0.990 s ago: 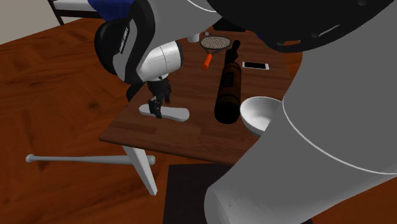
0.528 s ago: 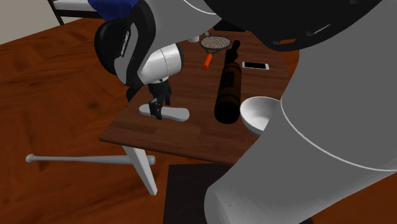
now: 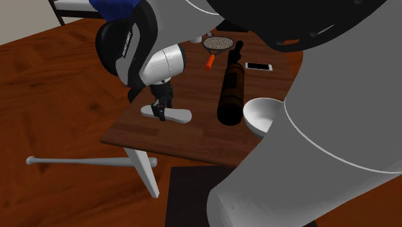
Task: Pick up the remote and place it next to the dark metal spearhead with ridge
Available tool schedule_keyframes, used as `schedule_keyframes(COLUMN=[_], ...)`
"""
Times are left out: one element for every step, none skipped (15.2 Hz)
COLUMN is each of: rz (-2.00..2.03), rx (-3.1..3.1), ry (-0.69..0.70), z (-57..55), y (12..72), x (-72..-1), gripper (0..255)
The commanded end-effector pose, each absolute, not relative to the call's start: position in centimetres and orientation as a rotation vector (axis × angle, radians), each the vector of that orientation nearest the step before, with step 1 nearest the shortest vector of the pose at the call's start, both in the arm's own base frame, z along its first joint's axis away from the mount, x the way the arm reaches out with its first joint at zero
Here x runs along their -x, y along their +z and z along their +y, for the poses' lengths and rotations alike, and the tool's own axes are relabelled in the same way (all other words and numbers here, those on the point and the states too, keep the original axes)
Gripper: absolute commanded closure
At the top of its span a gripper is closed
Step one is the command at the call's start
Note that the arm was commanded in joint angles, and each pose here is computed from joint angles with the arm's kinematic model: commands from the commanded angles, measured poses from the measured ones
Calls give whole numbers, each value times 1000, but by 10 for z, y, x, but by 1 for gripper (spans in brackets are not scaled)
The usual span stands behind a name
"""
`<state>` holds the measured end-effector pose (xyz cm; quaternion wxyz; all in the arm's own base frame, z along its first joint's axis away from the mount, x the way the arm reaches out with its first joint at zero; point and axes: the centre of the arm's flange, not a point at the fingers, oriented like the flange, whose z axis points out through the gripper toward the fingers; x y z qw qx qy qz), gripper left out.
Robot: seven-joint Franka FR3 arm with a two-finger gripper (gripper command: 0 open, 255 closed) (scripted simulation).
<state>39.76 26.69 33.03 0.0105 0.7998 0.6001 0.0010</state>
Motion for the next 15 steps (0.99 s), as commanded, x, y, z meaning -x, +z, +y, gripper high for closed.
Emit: schedule_keyframes(rz=[1873,1873,1873,1873,1873,1873,1873,1873,1873,1873,1873,1873,1873,1873,1873], rx=[-2496,-2496,-2496,-2496,-2496,-2496,-2496,-2496,-2496,-2496,-2496,-2496,-2496,-2496,-2496], ry=[4,4,4,4,4,4,4,4,4,4,4,4,4,4,4], z=[267,267,267,267,267,267,267,267,267,267,267,267,267,267,267], y=[330,330,330,336,341,346,352,357,362,367,373,378,383,389,394], x=[-398,-398,-398,-398,-398,-398,-398,-398,-398,-398,-398,-398,-398,-398,-398], gripper=[255,255,255,255,255,255,255,255,255,255,255,255,255,255,255])
